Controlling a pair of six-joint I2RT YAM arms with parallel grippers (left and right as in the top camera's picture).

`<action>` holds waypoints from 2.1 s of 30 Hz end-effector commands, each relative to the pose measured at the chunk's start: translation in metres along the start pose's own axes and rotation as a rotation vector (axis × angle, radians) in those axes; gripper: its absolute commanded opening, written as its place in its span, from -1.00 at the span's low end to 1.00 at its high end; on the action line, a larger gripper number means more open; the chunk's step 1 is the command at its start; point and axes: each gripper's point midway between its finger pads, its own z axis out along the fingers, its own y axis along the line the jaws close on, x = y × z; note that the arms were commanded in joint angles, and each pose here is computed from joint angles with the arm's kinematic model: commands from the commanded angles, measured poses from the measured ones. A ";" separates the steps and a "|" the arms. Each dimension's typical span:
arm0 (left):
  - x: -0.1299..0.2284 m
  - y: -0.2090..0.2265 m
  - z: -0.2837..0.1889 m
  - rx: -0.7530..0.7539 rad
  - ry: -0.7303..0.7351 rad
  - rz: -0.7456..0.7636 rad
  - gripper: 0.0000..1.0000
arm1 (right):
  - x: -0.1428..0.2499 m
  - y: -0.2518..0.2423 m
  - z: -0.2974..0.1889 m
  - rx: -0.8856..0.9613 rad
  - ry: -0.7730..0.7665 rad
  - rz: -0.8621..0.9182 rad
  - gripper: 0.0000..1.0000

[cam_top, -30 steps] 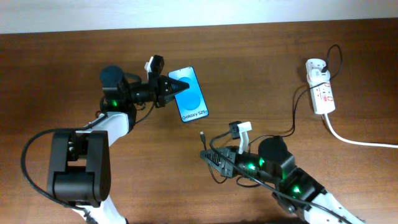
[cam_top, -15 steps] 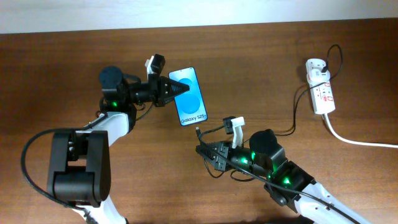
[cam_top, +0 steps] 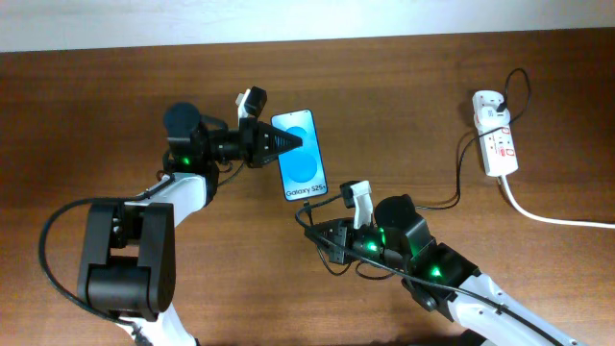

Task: Plug charger to phone and switch on socket
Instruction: 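Raise the cable plug with the right gripper toward the phone's bottom port, then align the plug under the phone port held by the left gripper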

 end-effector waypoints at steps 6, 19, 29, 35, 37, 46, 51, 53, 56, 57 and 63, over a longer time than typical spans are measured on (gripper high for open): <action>-0.002 -0.005 -0.001 0.004 0.011 0.076 -1.00 | -0.005 0.016 -0.017 -0.010 -0.031 -0.061 -0.92; -0.010 -0.004 -0.001 -0.004 -0.036 0.053 -1.00 | -0.009 0.026 -0.017 -0.053 -0.041 -0.069 -0.92; -0.008 -0.004 -0.001 -0.002 -0.024 0.014 -1.00 | -0.003 0.012 -0.005 -0.022 -0.004 0.052 -0.92; -0.006 -0.005 -0.001 0.000 -0.015 0.053 -1.00 | -0.006 0.022 -0.012 -0.053 -0.017 0.013 -0.92; -0.006 -0.005 -0.001 -0.001 -0.015 0.054 -1.00 | -0.008 0.029 -0.017 -0.070 -0.033 -0.003 -0.92; -0.006 -0.005 -0.001 0.000 -0.014 0.052 -1.00 | -0.008 0.024 -0.017 -0.047 -0.037 0.005 -0.92; -0.002 -0.005 -0.001 0.003 0.007 0.040 -1.00 | -0.011 0.021 -0.017 -0.031 -0.053 0.007 -0.92; -0.002 -0.005 -0.001 0.003 0.008 0.041 -1.00 | -0.011 0.021 -0.017 -0.028 -0.057 0.007 -0.92; -0.002 -0.005 -0.001 0.003 0.008 0.037 -1.00 | -0.012 0.020 -0.017 -0.027 -0.061 0.007 -0.92; -0.002 -0.005 -0.001 0.003 0.008 0.036 -1.00 | -0.012 0.020 -0.017 -0.027 -0.061 0.007 -0.92; -0.003 -0.005 -0.001 0.002 0.000 0.004 -1.00 | -0.013 0.022 -0.017 -0.031 -0.065 0.009 -0.92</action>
